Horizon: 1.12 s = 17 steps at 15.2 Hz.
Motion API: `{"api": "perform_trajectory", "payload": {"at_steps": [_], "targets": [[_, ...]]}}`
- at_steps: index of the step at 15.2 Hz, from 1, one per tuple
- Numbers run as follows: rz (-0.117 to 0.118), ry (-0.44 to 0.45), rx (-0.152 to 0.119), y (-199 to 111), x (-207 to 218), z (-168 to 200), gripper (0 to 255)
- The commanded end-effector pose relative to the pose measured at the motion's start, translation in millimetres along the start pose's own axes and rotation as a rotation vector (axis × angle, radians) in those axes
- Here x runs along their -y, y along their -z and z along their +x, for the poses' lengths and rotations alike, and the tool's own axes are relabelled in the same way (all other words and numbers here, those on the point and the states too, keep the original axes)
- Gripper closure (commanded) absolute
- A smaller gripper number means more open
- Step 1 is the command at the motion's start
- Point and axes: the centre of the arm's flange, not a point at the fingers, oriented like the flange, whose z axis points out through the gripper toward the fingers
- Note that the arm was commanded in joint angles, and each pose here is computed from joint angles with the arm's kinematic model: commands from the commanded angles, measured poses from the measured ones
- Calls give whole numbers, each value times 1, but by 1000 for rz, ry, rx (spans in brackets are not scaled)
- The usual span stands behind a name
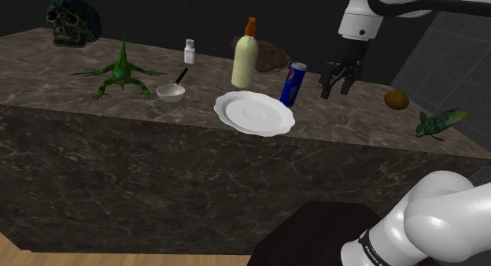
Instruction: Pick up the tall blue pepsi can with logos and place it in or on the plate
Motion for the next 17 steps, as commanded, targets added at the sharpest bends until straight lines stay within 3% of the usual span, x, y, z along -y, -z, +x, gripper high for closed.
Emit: {"api": "perform_trajectory", "payload": {"at_steps": [1, 9, 17], "targets": [[8, 19, -22, 11, 7, 17, 0], [38, 95, -110, 66, 33, 88, 0], [39, 98, -114, 28, 36, 95, 0]]}}
